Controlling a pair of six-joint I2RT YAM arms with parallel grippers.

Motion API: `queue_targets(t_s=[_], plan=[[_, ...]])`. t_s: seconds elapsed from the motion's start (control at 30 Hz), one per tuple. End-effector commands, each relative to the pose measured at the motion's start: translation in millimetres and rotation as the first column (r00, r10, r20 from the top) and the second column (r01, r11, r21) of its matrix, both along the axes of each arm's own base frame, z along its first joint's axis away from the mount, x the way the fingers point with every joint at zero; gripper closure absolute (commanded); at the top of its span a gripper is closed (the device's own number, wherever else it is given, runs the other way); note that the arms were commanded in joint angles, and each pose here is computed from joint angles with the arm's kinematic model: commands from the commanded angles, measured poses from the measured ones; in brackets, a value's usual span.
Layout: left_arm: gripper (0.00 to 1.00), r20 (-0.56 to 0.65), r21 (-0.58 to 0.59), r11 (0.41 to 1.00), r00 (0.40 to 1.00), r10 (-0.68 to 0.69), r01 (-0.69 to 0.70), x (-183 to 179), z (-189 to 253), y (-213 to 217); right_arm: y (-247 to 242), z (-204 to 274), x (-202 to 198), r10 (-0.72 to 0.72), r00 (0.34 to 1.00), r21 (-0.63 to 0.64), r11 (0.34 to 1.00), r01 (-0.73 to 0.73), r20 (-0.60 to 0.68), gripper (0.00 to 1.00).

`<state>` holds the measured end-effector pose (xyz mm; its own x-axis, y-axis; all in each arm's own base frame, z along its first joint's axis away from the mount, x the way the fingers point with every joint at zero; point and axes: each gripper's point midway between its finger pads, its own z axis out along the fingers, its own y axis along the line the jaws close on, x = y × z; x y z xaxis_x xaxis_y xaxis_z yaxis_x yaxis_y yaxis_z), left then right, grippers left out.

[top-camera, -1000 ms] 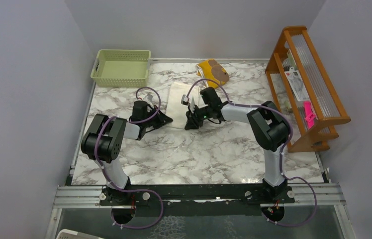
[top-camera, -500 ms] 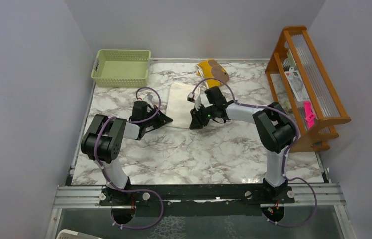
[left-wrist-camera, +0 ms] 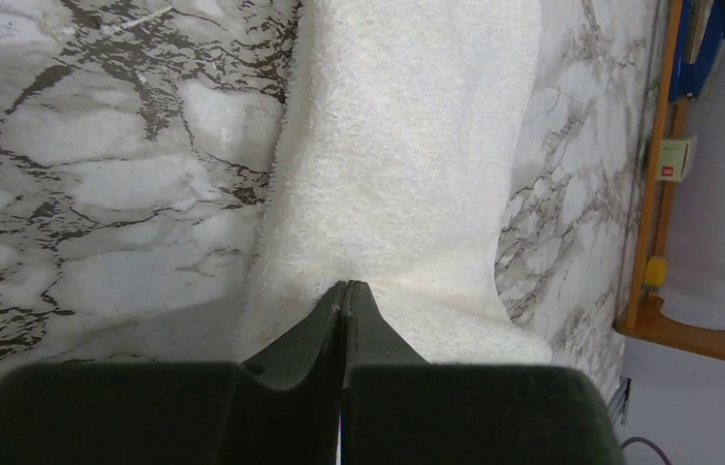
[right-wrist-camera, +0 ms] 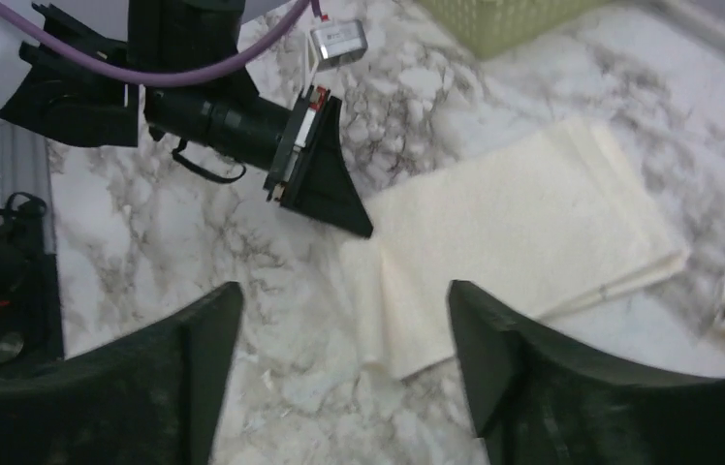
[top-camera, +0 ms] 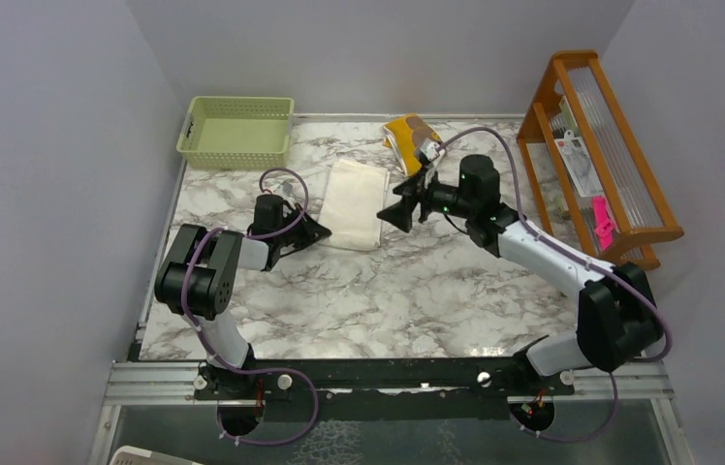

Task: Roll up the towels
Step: Roll the towel at the center of the board.

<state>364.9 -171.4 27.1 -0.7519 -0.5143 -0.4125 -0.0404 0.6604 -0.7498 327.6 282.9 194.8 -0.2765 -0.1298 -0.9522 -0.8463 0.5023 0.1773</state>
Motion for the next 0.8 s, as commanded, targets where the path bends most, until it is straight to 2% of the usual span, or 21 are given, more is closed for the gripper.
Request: queue_targets(t_s=[0.0,0.03,0.1,0.17,0.23,0.37,0.77], plan=[[1.00,-0.123,0.127,0.991,0.991,0.059,-0.043,-16.6,-36.4,24.2,57.3,13.2,-11.0,0.255,0.967,0.048,0.966,-0.255,0.010,0.34],[1.00,-0.124,0.126,0.991,0.990,0.059,-0.043,-16.7,-36.3,23.9,71.9,-4.3,-13.9,0.256,0.966,-0.065,0.965,-0.253,0.044,0.38],[1.00,-0.124,0.122,0.992,0.991,0.059,-0.044,-16.6,-35.5,23.5,94.8,-40.3,-25.4,0.257,0.944,-0.303,0.934,-0.189,0.205,0.41],[1.00,-0.121,0.121,0.992,0.991,0.059,-0.044,-16.2,-34.4,23.4,108.2,-68.9,-39.6,0.312,0.907,-0.430,0.887,-0.171,0.284,0.51],[1.00,-0.118,0.119,0.992,0.991,0.057,-0.043,-16.0,-33.2,23.0,113.9,-88.6,-49.4,0.361,0.893,-0.465,0.861,-0.208,0.268,0.56],[1.00,-0.120,0.115,0.993,0.991,0.052,-0.039,-16.7,-32.6,22.2,118.8,-108.5,-53.2,0.386,0.889,-0.481,0.845,-0.235,0.244,0.56],[1.00,-0.126,0.107,0.994,0.991,0.041,-0.027,-18.4,-33.6,20.4,109.3,-148.6,-16.8,0.342,0.898,-0.624,0.774,-0.103,0.276,0.55]])
